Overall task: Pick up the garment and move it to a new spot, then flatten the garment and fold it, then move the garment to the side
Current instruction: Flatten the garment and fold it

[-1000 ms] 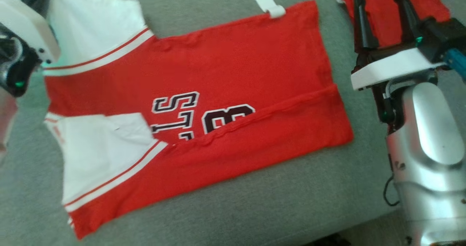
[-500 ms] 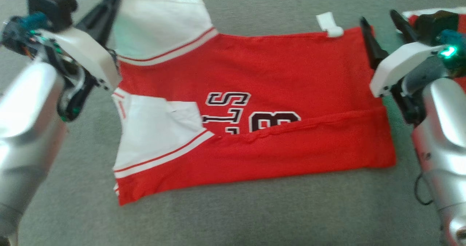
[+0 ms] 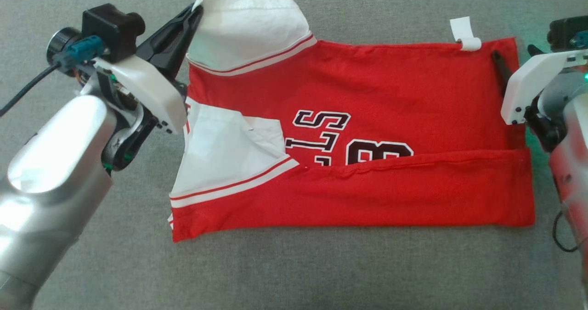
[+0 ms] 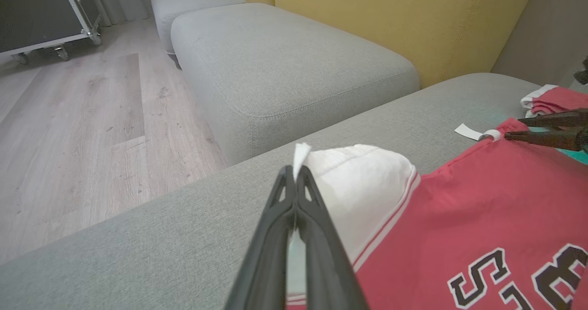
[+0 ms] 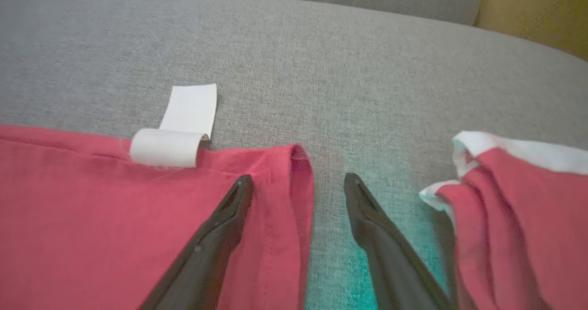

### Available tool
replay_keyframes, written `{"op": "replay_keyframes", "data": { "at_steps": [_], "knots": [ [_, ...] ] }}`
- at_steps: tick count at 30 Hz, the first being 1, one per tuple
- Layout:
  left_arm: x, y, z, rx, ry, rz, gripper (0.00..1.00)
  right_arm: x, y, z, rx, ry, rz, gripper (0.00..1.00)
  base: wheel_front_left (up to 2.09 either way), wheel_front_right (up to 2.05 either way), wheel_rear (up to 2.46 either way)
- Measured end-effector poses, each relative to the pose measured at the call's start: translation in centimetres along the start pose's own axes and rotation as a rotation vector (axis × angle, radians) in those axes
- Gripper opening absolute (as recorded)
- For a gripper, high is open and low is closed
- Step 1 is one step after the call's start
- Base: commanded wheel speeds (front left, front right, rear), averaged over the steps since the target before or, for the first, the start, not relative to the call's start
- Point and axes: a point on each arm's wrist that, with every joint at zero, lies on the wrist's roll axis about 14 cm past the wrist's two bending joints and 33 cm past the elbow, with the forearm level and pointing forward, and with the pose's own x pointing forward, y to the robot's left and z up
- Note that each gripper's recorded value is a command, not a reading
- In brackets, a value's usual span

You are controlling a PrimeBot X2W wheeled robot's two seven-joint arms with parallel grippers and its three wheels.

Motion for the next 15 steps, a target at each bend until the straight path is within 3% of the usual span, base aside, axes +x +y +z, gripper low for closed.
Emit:
{"op": "replay_keyframes", "data": {
  "at_steps": [10, 11, 12, 13, 15],
  "knots": [
    [0.1, -0.2, -1.1, -0.001, 0.032, -0.012, 0.0, 1.5, 0.3, 0.7, -0.01, -0.003, 0.003, 1.0, 0.0, 0.0, 0.0],
    [0.0, -0.1, -1.1, 0.0, 0.033, -0.008, 0.0, 1.5, 0.4, 0.7, -0.007, 0.0, 0.008, 0.75, 0.0, 0.0, 0.0],
    [0.0, 0.0, -1.2, 0.0, 0.036, -0.003, 0.0, 1.5, 0.6, 0.7, -0.008, 0.002, 0.011, 0.12, 0.0, 0.0, 0.0],
    [-0.1, 0.2, -1.3, 0.0, 0.041, 0.003, 0.0, 1.4, 0.6, 0.8, -0.007, -0.003, 0.013, 0.0, 0.0, 0.0, 0.0],
    [-0.1, 0.5, -1.4, 0.001, 0.048, 0.015, 0.0, 1.2, 0.8, 1.2, 0.006, -0.025, 0.017, 0.0, 0.0, 0.0, 0.0]
  ]
}}
